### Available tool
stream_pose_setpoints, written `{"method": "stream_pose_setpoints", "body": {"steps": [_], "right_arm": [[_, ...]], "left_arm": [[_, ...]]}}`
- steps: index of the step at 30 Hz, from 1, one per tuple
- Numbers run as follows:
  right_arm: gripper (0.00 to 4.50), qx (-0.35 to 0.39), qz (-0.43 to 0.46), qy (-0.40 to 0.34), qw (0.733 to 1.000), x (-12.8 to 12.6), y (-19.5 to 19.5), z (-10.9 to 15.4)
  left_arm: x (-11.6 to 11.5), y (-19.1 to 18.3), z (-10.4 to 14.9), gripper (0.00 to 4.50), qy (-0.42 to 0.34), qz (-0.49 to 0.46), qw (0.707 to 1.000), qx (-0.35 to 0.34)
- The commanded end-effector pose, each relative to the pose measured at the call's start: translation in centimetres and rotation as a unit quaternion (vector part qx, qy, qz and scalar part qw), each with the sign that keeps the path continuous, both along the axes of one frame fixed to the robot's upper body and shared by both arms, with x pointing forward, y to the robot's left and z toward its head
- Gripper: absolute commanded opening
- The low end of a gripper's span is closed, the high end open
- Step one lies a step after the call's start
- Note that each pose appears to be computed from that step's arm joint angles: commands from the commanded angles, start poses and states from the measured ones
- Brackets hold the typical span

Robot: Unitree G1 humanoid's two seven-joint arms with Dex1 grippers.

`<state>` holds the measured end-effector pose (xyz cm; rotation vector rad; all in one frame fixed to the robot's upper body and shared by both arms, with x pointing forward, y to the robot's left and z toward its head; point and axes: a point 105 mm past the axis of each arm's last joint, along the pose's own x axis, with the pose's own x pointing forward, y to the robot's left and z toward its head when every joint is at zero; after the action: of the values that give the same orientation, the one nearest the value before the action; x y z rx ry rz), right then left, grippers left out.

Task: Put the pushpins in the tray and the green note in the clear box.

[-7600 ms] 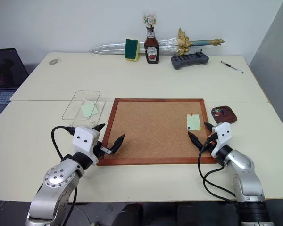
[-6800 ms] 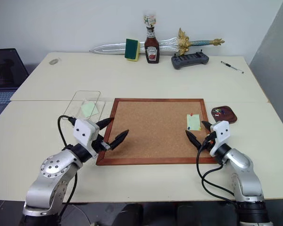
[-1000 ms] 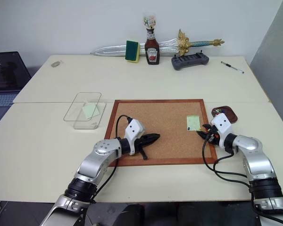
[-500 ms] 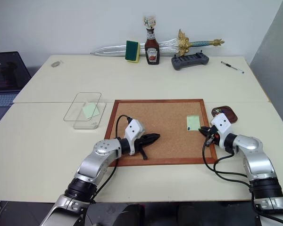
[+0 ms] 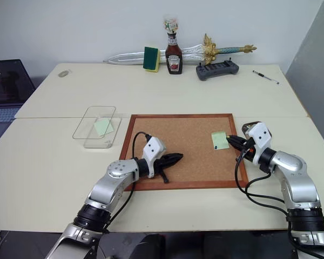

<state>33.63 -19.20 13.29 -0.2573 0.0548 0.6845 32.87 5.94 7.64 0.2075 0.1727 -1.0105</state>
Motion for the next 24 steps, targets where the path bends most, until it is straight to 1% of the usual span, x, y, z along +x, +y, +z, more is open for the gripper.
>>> {"method": "stream_pose_setpoints", "body": {"steps": [1,3,5,7,18,19,20,21,22,24], "right_arm": [[0.04,0.047,-0.089,-0.011,0.995,1.3,-2.9,1.5],[0.04,0.050,-0.137,0.004,0.989,1.9,-4.6,0.8],[0.04,0.030,-0.195,0.009,0.980,2.7,-6.5,0.1],[0.04,0.017,-0.233,0.014,0.972,3.2,-7.8,-0.3],[0.04,-0.007,-0.280,0.023,0.960,4.7,-9.4,-0.9],[0.28,-0.005,-0.284,0.025,0.958,4.8,-9.5,-1.0],[0.28,-0.004,-0.287,0.026,0.958,4.9,-9.7,-1.0],[0.59,-0.003,-0.288,0.026,0.957,4.9,-9.7,-1.0],[0.66,-0.003,-0.290,0.025,0.957,4.9,-9.8,-0.9],[1.02,0.000,-0.290,0.022,0.957,5.0,-9.9,-0.6]], "left_arm": [[-0.6,0.6,-2.3,0.00,0.035,0.007,0.999,0.029],[-0.7,0.6,-2.3,0.00,0.034,0.007,0.999,0.031],[-0.7,0.6,-2.3,0.00,0.034,0.006,0.999,0.032],[-0.7,0.6,-2.3,0.00,0.033,0.006,0.999,0.031],[-0.7,0.5,-2.4,0.00,0.032,0.006,0.999,0.033],[-0.7,0.6,-2.4,0.00,0.032,0.006,0.999,0.033],[-0.7,0.6,-2.4,0.00,0.032,0.007,0.999,0.033],[-0.7,0.6,-2.4,0.00,0.031,0.007,0.999,0.033],[-0.7,0.6,-2.4,0.00,0.031,0.007,0.999,0.034],[-0.7,0.6,-2.4,0.00,0.032,0.007,0.999,0.034]]}}
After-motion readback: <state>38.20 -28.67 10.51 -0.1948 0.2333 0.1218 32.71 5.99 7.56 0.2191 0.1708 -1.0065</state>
